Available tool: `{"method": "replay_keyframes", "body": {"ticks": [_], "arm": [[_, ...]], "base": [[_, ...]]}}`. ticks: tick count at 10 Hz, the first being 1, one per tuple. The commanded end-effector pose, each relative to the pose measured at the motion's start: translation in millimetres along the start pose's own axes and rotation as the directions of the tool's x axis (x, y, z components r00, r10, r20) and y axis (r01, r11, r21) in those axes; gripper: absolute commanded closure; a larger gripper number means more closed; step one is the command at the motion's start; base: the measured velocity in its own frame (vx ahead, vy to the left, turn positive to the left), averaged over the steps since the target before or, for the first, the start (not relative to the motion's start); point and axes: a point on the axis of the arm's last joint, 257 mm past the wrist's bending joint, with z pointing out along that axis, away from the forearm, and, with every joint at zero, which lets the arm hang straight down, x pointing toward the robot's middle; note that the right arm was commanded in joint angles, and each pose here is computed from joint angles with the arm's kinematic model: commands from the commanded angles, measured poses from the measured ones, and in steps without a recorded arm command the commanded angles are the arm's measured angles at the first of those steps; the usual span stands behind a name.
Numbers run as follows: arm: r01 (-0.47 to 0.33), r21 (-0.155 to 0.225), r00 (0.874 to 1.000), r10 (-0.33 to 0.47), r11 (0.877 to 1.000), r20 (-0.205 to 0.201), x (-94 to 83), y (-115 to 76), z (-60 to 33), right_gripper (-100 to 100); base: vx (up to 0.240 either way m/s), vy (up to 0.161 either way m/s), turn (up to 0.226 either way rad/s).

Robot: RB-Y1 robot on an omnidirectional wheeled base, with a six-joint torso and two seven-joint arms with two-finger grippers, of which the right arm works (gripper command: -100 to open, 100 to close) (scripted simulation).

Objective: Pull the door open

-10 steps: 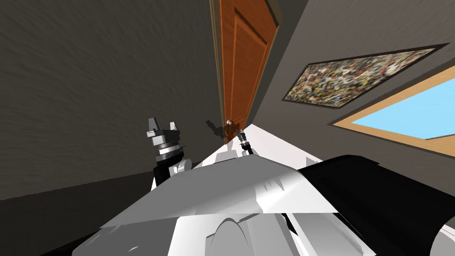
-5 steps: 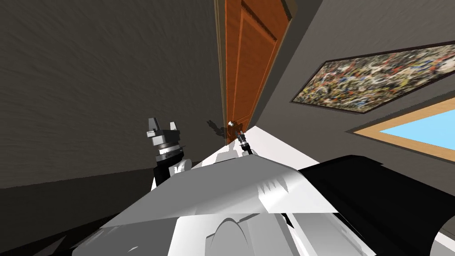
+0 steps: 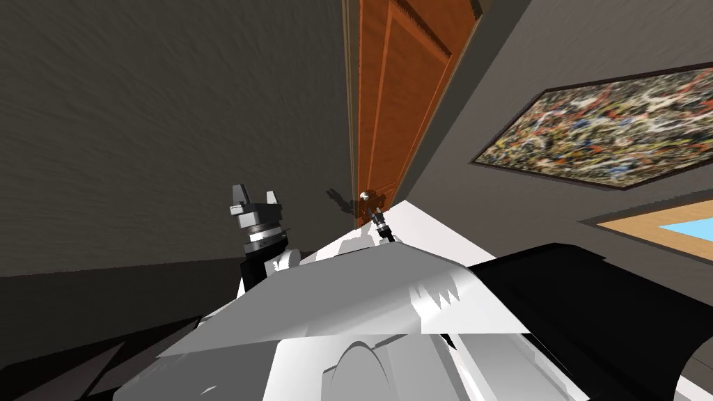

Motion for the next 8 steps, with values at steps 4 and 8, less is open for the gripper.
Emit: {"method": "replay_keyframes", "body": {"ticks": [4,8], "arm": [[0.098,0.014,0.994,-0.097,0.995,-0.06,24.4,-13.8,-9.0,-100],[0.171,0.017,0.98,-0.168,0.985,-0.106,42.6,-24.3,-17.0,-100]], "base": [[0.053,-0.085,0.123],[0.046,-0.077,0.119]]}}
